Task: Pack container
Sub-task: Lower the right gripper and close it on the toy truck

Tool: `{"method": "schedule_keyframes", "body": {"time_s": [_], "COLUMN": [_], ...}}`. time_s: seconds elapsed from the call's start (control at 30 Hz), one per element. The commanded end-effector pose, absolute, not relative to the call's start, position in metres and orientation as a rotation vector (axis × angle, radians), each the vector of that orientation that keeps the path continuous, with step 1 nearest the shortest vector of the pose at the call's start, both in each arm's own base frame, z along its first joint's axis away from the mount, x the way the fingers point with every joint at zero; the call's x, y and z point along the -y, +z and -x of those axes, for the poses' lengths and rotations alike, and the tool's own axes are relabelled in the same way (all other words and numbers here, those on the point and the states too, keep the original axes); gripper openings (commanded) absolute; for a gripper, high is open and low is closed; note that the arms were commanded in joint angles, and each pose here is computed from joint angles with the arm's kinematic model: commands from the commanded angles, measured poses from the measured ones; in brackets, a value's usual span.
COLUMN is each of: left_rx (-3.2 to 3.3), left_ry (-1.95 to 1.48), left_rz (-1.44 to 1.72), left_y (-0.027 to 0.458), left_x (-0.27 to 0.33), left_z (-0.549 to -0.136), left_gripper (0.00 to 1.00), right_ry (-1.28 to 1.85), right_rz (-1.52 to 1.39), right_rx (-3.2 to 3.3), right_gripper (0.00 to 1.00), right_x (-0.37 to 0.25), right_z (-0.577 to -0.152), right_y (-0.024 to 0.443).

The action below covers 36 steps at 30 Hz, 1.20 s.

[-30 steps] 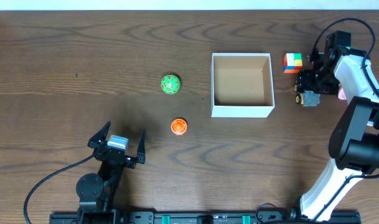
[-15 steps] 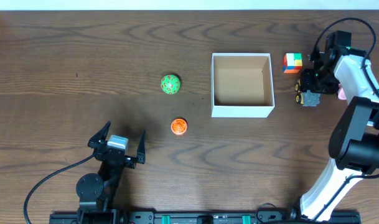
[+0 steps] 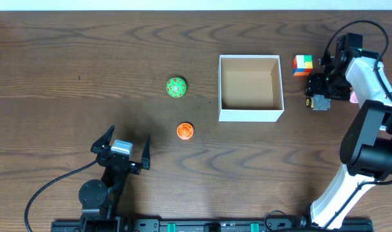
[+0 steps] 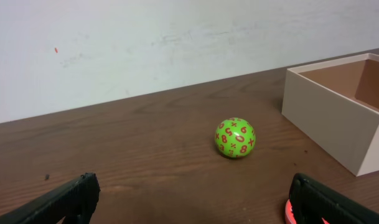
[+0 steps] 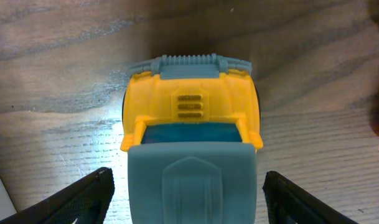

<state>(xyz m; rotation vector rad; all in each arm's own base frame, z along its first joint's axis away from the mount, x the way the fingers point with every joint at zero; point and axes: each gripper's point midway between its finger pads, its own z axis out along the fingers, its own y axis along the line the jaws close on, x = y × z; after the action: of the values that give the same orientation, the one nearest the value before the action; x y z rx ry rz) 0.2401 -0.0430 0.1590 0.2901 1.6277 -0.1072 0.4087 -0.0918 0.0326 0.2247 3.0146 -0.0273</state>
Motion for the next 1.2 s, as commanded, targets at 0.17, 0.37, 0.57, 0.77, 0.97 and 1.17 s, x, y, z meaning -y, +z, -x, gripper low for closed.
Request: {"method": "schedule_keyframes", "body": {"time_s": [0.17, 0.37, 0.57, 0.77, 0.97, 1.17], "left_rx": [-1.670, -1.670, -1.670, -1.670, -1.670, -1.670], "left_ry": [-0.107, -0.107, -0.107, -0.107, -0.107, -0.107], "left_rz": [-0.308, -0.308, -0.308, -0.308, -0.308, -0.308], "left_y": [0.143, 0.143, 0.143, 0.143, 0.143, 0.143], "left_x": [0.044, 0.044, 0.044, 0.044, 0.044, 0.044], "left_z": [-0.239, -0.239, -0.239, -0.239, -0.239, -0.239], "left_gripper": [0.98, 0.98, 0.98, 0.98, 0.98, 0.98], "right_ry": [-0.038, -0.035, -0.032, -0.035, -0.093, -0.163], "right_rz": [-0.236, -0.237, -0.238, -0.236, -0.238, -0.139], "right_rx": [-3.040, -3.056, -3.065, -3.052, -3.043, -3.043], "right_gripper": [0.80, 0.73, 0.73, 0.72, 0.69, 0.70], "right_x": [0.093, 0.092, 0.092, 0.093, 0.100, 0.108], "right_z": [-0.403, -0.400, -0.398, -0.403, -0.405, -0.406], "right_y": [0.027, 0.027, 0.030, 0.036, 0.037, 0.038]}}
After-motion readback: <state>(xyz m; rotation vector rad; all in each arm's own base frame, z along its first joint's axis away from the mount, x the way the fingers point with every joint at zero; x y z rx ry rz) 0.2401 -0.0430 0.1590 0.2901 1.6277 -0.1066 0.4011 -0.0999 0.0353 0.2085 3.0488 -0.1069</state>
